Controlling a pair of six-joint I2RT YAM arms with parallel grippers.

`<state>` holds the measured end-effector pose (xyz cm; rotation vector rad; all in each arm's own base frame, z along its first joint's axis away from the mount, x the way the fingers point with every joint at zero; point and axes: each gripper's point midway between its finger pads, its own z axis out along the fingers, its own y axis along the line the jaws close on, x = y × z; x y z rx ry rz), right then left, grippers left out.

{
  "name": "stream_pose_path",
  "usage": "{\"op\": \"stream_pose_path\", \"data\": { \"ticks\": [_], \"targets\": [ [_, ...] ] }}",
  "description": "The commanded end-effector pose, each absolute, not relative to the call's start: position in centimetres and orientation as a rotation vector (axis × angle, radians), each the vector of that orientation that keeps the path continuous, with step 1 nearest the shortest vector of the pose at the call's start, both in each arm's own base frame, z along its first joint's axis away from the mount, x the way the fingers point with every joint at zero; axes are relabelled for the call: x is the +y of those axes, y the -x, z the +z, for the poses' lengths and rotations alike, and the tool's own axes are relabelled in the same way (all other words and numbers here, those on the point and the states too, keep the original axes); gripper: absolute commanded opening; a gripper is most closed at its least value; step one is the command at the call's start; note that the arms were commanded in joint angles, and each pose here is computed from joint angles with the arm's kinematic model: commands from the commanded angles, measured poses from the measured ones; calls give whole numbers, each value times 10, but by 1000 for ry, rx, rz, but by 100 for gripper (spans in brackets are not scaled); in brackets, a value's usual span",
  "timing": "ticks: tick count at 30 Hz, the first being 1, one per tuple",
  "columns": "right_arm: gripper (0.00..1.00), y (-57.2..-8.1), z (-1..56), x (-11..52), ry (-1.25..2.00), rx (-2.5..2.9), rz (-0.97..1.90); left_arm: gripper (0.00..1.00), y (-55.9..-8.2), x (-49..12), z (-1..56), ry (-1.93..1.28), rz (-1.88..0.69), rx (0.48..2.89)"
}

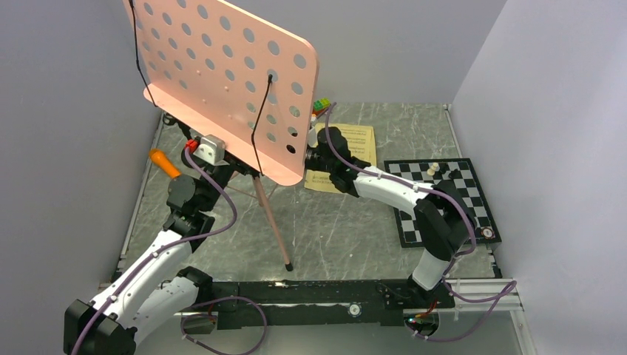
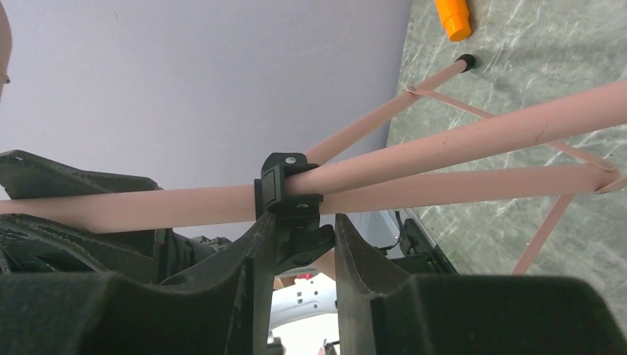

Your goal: Pack up the instrument practice props

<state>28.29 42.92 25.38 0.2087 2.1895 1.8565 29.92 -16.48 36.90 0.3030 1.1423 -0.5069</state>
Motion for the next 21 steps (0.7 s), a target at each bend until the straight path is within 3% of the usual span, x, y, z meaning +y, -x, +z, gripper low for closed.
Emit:
{"op": "stream_pose_path", "data": {
  "ticks": [1, 13, 16, 19, 21],
  "targets": [
    [0, -279, 287, 436, -44, 2100, 1821, 0, -304, -173, 326, -353, -505, 1275],
    [0, -276, 266, 440, 408, 1961, 1303, 0, -307, -173, 322, -348, -498, 1294],
    [0, -276, 266, 436, 377, 1995, 1373, 0, -307, -173, 321, -350, -496, 1298],
    [42, -271, 274, 434, 313, 2051, 1554, 0, -307, -172, 322, -350, -490, 1295],
    [57, -269, 279, 431, 262, 2079, 1649, 0, -307, -171, 323, -349, -486, 1292]
  ]
}}
